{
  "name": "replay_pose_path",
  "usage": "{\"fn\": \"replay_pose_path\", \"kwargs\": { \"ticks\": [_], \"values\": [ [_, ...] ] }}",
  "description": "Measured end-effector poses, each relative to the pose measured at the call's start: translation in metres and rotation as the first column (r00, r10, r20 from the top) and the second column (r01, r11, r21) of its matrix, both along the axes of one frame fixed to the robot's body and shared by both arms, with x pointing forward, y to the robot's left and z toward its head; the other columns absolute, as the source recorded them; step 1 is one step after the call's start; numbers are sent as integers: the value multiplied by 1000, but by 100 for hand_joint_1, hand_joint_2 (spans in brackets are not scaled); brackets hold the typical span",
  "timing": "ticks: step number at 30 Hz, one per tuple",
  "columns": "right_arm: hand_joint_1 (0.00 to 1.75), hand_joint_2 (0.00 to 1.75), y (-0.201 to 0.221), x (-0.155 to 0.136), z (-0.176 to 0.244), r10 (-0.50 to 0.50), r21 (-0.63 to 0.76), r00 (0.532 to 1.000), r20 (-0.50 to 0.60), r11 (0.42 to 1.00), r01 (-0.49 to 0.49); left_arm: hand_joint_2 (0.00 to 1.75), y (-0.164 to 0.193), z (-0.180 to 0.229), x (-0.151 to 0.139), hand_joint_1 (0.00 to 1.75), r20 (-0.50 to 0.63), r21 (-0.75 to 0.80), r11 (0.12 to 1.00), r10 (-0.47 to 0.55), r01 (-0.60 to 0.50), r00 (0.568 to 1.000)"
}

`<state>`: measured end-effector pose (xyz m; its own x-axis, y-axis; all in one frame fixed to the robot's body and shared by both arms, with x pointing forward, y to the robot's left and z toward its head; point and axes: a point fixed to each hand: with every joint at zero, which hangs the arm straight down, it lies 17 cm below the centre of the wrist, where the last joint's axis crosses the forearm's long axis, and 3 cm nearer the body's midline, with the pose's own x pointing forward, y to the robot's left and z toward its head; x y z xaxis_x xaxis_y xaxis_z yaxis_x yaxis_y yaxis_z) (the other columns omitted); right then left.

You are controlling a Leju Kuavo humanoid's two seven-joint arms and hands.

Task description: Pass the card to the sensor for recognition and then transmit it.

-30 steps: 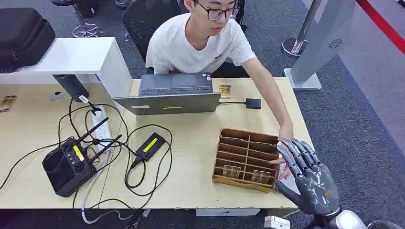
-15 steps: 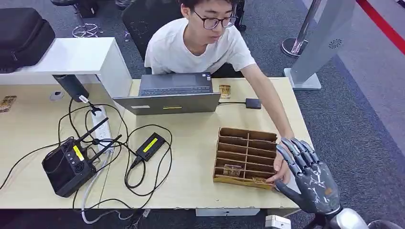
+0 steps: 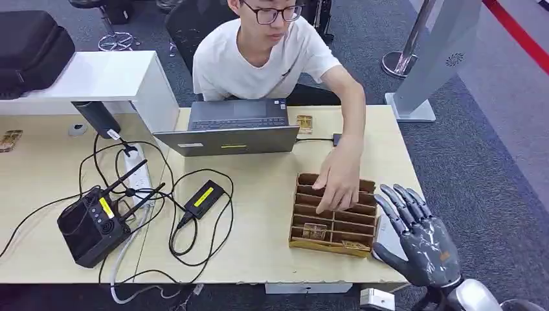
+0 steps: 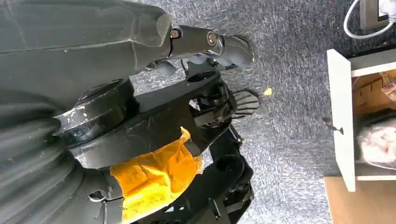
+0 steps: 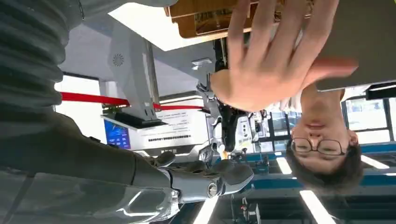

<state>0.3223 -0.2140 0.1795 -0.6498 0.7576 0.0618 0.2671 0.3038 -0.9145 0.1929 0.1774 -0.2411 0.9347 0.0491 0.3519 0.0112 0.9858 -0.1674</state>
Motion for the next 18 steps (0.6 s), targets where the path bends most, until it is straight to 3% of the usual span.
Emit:
{"fn": "replay_pose_path", "kwargs": {
  "ticks": [9, 13, 18],
  "values": [
    [0, 175, -5, -10, -16, 5, -20, 998, -63, 1000, -6, 175, 1, 0, 0, 0, 8, -4, 1000, -4, 4, 1000],
    [0, 175, -15, -18, -29, -60, -19, 991, -116, 998, 58, 175, -1, 8, 11, 0, 150, 41, 991, -130, 125, 980],
    [0, 175, -23, -36, -45, -90, 5, 977, -194, 996, 93, 175, 4, 7, 0, 0, 179, 60, 984, -177, 169, 968]
  ]
}}
